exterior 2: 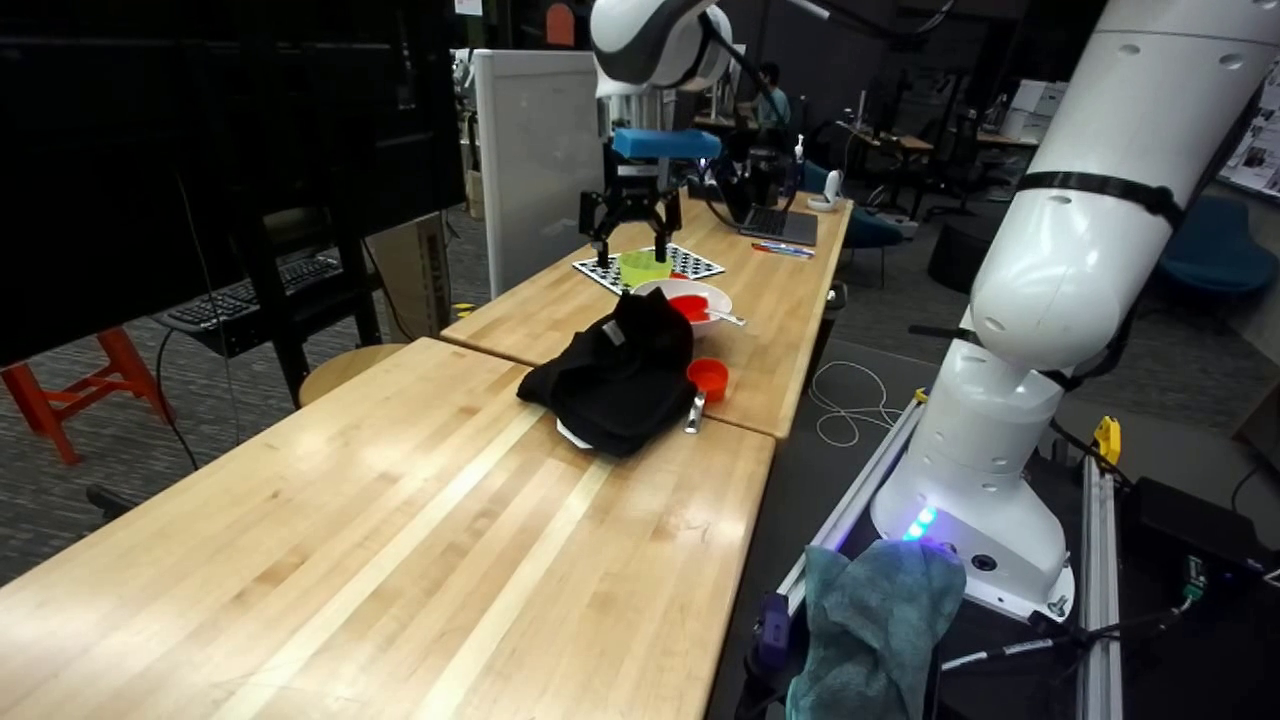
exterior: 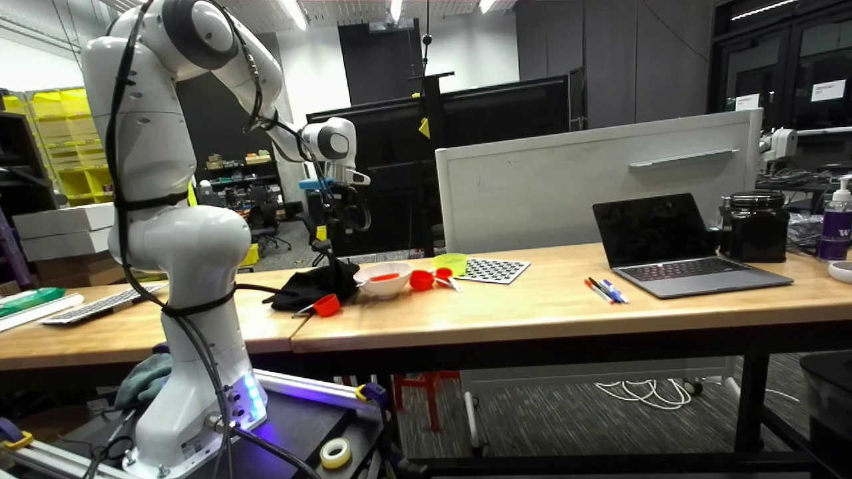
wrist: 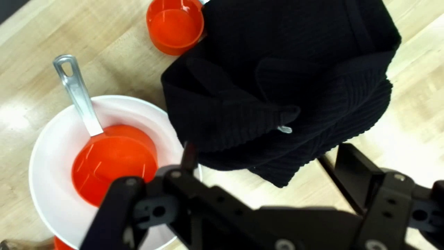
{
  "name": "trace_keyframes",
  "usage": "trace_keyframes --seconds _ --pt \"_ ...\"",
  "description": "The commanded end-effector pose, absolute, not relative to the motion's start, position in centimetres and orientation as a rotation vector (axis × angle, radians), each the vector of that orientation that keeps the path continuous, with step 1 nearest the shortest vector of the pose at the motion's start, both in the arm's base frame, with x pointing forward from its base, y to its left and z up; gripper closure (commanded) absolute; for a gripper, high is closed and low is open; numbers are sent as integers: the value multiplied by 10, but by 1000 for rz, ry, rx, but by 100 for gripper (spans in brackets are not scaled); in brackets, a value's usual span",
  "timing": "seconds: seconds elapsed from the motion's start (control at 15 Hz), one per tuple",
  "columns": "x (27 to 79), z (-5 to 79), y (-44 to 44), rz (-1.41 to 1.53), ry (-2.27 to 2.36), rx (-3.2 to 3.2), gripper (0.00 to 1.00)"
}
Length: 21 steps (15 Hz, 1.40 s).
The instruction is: Move the black towel forwards then move it to the right.
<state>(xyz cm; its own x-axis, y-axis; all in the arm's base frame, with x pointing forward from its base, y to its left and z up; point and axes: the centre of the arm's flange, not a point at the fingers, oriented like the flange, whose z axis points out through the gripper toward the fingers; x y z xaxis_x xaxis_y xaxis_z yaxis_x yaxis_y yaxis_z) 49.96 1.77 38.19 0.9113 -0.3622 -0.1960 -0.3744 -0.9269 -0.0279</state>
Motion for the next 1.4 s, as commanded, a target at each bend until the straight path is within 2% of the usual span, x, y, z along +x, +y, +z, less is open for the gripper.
trace_keyframes --seconds 0.0,0.47,0.87,1.33 --pt "474 411 49 240 609 -3029 0" --pt "447 432 116 158 615 -3049 0" --pt "424 409 186 137 547 -3075 0" --pt "407 392 230 100 492 -3109 0"
